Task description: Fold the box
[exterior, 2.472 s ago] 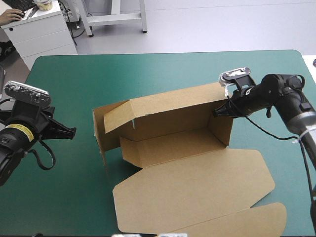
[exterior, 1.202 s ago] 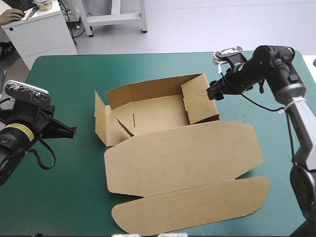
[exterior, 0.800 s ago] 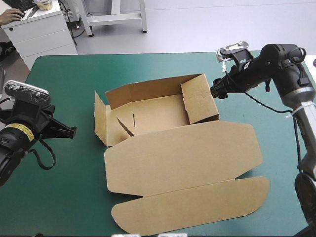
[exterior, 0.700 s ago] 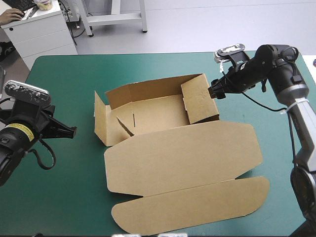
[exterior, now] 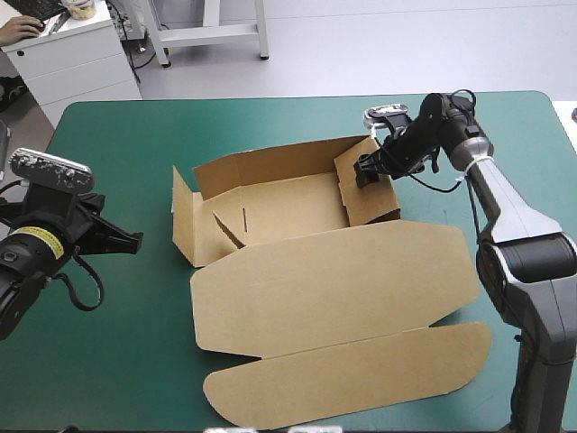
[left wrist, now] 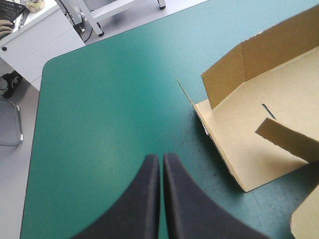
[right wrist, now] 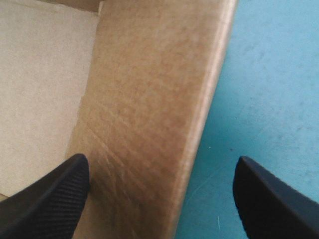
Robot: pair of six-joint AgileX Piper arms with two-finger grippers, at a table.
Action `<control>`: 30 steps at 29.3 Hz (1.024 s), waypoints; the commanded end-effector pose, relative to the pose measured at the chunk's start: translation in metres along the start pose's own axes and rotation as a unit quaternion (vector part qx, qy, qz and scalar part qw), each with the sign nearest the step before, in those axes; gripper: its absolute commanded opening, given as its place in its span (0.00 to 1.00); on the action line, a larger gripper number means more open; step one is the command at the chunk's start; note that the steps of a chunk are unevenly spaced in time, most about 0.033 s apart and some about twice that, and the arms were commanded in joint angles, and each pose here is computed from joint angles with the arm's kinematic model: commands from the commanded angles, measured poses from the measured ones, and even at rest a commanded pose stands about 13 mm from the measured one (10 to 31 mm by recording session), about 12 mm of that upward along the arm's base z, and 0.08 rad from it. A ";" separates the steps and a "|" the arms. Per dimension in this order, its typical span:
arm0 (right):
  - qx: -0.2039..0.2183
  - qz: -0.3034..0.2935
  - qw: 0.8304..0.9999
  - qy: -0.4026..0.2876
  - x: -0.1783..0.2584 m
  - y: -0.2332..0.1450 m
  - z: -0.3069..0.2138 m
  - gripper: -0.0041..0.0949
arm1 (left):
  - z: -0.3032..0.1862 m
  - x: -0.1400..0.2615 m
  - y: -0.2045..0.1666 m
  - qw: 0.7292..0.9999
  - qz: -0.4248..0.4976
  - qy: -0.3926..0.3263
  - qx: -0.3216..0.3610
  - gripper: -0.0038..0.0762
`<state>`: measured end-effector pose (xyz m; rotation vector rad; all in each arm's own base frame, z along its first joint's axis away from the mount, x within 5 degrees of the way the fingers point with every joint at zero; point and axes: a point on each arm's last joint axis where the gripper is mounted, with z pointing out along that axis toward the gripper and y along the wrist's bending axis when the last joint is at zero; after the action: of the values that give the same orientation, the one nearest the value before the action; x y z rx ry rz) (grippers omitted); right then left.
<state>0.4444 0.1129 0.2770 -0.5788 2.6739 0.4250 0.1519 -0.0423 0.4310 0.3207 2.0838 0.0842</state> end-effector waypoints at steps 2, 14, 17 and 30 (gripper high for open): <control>-0.009 -0.010 0.999 -0.045 -0.009 0.010 -0.029 0.64 | -0.008 -0.010 0.003 0.999 -0.008 -0.043 -0.001 0.06; -0.009 -0.013 0.999 -0.037 -0.007 0.008 -0.031 0.02 | -0.008 -0.009 0.003 0.999 -0.008 -0.040 -0.001 0.06; -0.009 -0.009 0.999 -0.038 -0.004 0.006 -0.045 0.02 | -0.008 -0.009 0.004 0.999 -0.006 -0.039 -0.004 0.06; 0.050 0.004 0.984 -0.172 0.031 0.000 -0.199 0.02 | -0.008 -0.010 0.006 0.999 0.001 -0.042 -0.015 0.06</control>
<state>0.3977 0.0414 0.3848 -0.4475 2.4925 0.3464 0.1518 -0.0413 0.4304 0.3171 2.0903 0.0970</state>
